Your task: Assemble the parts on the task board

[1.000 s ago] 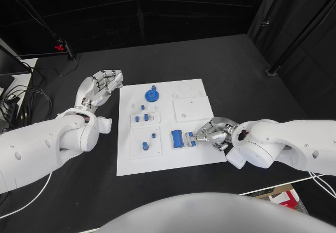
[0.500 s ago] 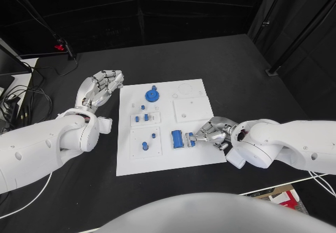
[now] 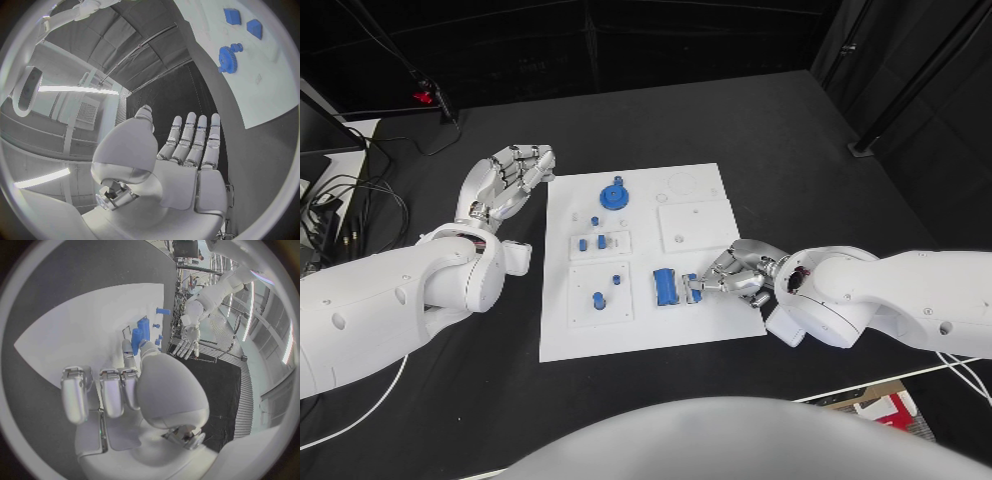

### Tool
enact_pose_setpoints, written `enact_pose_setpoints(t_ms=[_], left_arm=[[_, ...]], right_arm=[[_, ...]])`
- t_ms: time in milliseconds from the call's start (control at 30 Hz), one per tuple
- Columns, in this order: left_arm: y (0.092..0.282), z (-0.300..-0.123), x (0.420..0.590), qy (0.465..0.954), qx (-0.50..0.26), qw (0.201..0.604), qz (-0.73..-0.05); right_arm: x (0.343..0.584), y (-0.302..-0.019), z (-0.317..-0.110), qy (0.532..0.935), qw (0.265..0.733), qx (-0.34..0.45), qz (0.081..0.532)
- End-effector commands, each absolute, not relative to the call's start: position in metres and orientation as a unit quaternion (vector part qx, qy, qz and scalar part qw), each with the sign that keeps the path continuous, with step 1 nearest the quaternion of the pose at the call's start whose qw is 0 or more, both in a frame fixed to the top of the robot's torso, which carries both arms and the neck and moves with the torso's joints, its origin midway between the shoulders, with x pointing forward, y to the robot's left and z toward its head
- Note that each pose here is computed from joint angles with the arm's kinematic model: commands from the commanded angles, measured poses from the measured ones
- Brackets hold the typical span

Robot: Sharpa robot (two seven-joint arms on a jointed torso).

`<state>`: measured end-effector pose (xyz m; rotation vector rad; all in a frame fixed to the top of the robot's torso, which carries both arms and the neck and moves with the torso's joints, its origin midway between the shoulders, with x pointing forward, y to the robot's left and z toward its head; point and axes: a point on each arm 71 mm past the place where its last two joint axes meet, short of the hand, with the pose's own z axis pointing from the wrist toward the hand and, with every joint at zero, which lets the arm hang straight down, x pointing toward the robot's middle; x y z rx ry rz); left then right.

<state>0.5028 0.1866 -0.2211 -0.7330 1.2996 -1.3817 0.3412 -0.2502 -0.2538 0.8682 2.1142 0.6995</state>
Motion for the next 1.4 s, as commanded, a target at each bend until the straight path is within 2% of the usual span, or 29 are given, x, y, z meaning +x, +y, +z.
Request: enact_pose_setpoints(t_ms=[33, 533, 1400], left_arm=[[0.1853, -0.217, 0.502, 0.529, -0.293, 0.53, -0.594], [0.1847, -0.2173, 0.5019, 0.53, -0.293, 0.529, -0.594], [0.1851, -0.2181, 0.502, 0.532, -0.295, 0.528, -0.593]], right_arm=[[0.3417, -0.2479, -0.2518, 0.826, 0.381, 0.312, 0.274], [0.3465, -0.2438, -0.244, 0.822, 0.451, 0.215, 0.273], [0.3425, -0.2428, -0.2428, 0.834, 0.454, 0.186, 0.251]])
